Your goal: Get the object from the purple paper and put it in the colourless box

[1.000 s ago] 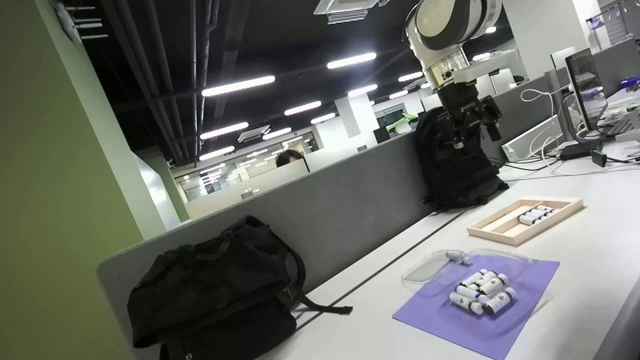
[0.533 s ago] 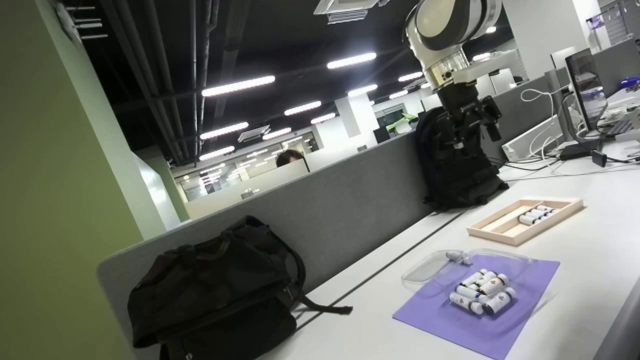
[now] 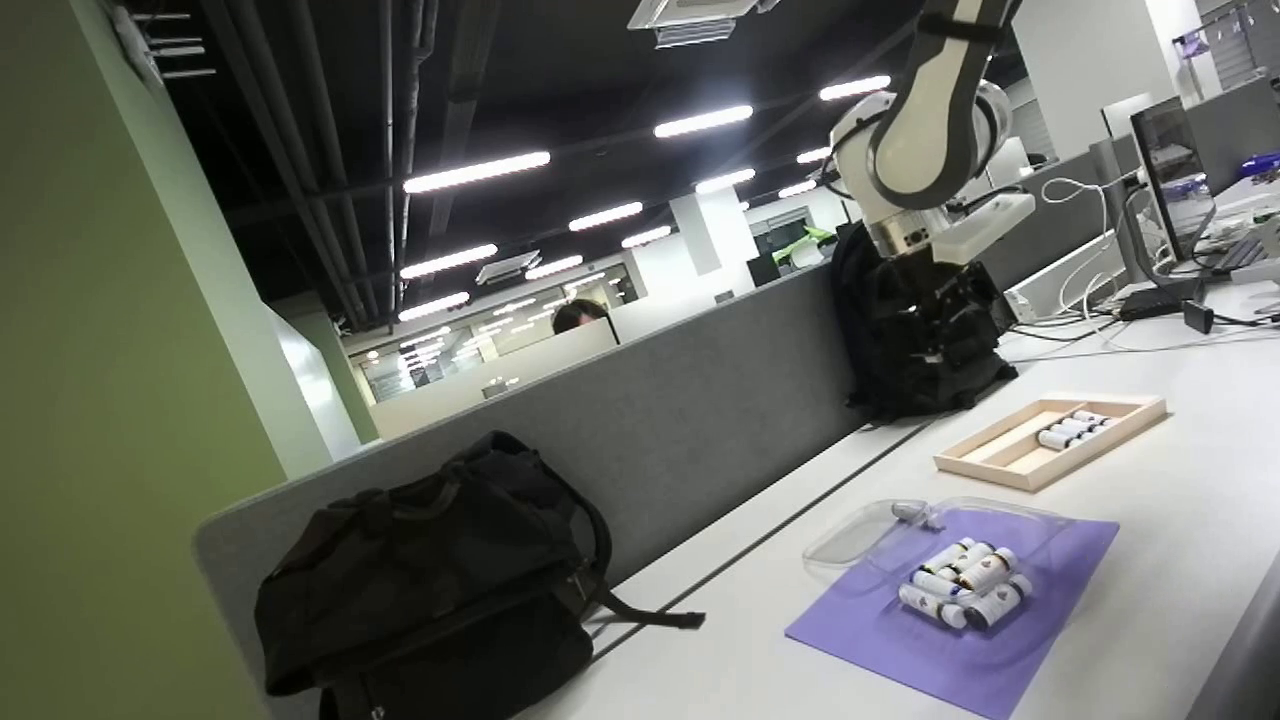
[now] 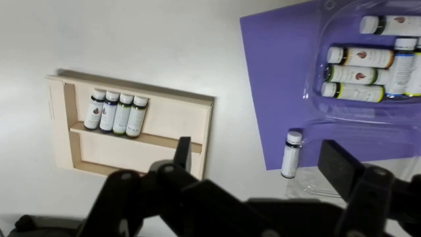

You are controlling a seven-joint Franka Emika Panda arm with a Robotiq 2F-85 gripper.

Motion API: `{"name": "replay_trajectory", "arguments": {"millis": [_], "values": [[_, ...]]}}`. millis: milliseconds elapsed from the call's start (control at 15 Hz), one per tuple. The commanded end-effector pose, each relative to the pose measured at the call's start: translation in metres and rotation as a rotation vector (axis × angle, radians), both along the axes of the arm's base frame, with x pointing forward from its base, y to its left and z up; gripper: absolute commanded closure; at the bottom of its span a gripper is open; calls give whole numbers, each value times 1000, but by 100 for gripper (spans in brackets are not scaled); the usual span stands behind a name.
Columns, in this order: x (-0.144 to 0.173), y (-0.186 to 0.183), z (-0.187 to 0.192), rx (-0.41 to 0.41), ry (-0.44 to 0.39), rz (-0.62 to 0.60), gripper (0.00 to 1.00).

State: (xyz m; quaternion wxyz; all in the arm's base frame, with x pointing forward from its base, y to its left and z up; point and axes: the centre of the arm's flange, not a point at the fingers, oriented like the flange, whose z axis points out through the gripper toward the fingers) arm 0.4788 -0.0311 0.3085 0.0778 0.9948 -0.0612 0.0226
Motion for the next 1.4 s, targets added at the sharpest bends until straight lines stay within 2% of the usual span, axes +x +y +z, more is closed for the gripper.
{"name": "replay_trajectory", "arguments": {"millis": [0,333,600,1000,1333], "values": [[37,-20,-60,-57,-32,18,0],[64,-47,-130,-73,6,-25,0],[89,-39,-161,-80,97,-111,0],[115,2,-172,12,173,-185,0],[125,14,-173,54,221,-224,0]]}}
